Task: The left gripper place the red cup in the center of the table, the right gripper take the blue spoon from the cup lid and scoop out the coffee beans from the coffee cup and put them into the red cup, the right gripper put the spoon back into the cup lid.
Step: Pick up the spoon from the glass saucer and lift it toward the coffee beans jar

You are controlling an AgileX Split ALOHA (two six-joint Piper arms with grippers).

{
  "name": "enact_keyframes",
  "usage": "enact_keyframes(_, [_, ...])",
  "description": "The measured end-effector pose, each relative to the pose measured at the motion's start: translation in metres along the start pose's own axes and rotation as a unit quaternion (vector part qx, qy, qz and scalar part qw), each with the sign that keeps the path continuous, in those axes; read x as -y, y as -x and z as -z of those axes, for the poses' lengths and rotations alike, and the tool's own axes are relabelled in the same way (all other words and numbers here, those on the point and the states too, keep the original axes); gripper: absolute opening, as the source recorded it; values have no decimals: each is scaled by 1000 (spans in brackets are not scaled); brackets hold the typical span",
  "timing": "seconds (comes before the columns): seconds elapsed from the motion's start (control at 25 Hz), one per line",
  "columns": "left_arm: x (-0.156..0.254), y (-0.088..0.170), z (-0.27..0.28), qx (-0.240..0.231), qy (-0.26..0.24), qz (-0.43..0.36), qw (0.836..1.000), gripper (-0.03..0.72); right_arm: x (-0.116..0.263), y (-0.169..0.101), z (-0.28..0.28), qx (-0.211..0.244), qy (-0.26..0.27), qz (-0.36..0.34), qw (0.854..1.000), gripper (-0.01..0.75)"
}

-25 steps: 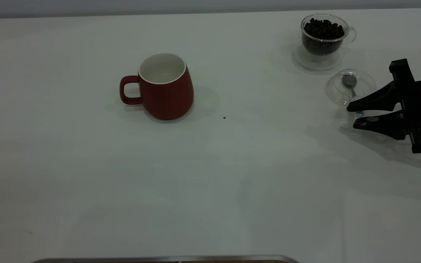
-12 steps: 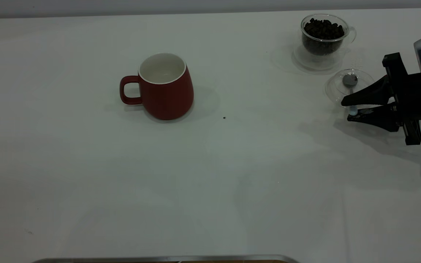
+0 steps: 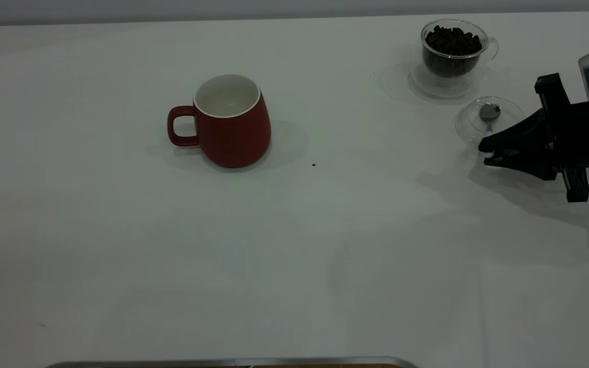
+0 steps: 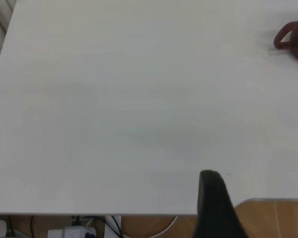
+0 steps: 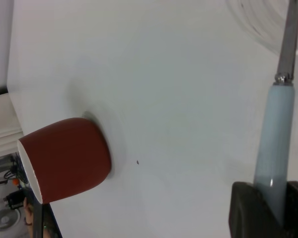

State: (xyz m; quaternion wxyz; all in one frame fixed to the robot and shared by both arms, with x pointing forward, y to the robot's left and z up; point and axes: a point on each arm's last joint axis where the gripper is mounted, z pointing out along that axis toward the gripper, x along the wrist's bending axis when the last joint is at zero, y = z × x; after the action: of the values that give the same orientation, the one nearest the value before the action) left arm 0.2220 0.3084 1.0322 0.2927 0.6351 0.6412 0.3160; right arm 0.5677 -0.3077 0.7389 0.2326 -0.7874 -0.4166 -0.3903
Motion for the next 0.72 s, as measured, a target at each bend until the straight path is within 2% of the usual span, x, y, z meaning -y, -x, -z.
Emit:
enact_keyframes(0.24, [0,0,0,0,0,0,1000,515,1,-3,0,-15,-3,10,1000,178])
enact_keyframes(0.48, [0,0,0,0,0,0,1000,515,1,-4,0,-21,-4,17,1000,110])
enact_keyframes(0.72, [0,0,0,0,0,-1,1000,515,1,-4,0,-21,-4,21,1000,109])
